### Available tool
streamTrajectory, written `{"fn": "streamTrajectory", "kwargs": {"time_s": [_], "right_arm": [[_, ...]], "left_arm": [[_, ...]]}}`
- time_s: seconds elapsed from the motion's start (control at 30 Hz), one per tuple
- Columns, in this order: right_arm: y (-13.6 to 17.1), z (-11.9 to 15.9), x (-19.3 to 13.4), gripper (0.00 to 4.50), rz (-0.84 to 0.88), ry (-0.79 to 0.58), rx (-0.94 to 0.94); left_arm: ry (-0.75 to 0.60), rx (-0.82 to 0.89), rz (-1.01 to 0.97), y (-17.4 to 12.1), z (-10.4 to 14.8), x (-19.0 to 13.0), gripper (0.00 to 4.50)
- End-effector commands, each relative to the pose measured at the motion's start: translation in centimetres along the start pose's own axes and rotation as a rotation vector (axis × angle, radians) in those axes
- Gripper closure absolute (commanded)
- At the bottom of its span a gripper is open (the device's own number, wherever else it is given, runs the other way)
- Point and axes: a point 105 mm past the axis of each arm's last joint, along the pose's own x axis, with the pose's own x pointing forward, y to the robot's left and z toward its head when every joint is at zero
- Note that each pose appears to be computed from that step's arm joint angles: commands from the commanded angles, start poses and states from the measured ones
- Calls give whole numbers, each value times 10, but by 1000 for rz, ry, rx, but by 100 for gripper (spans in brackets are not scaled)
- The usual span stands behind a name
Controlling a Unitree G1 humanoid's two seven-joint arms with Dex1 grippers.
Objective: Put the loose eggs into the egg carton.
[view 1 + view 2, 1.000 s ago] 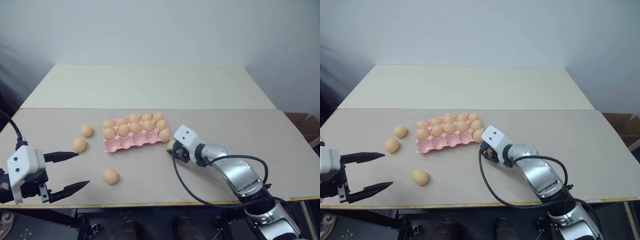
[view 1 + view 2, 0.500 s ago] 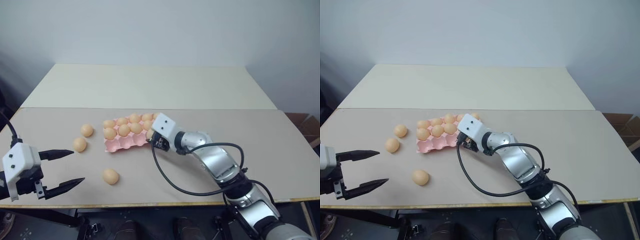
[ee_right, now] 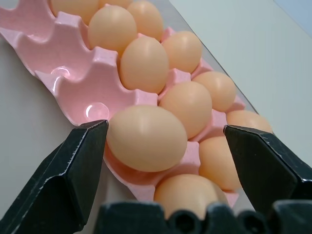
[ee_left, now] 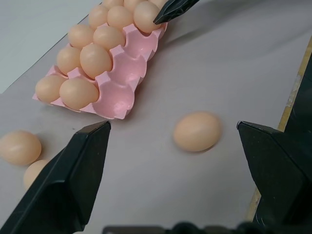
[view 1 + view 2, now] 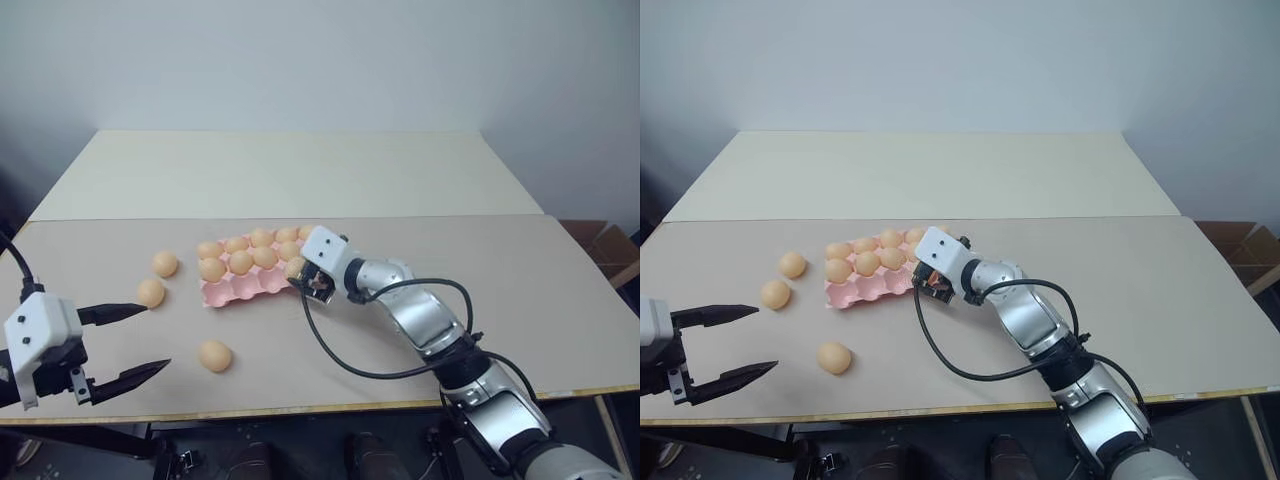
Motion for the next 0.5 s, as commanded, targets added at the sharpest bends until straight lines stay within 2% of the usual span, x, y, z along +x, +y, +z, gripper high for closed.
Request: {"fn": "streamTrajectory", "kwargs": {"time_s": [0.03,0.2,0.33,0.5], "right_arm": [[-9,26,-17,4,-24,-73,-65],[-8,29,-48,4,4,-85,-53],[7,32,-91,4,181,-124,-4],[32,17,-146,4,432,-52,-22]], "left_arm": [[-26,16,14,0,7,-3,0],[-63,-39,17,-5,0,-7,0],[-60,-82,4,-10,-9,-11,0],[-50,-139,-13,-14,-20,-18,0]]}}
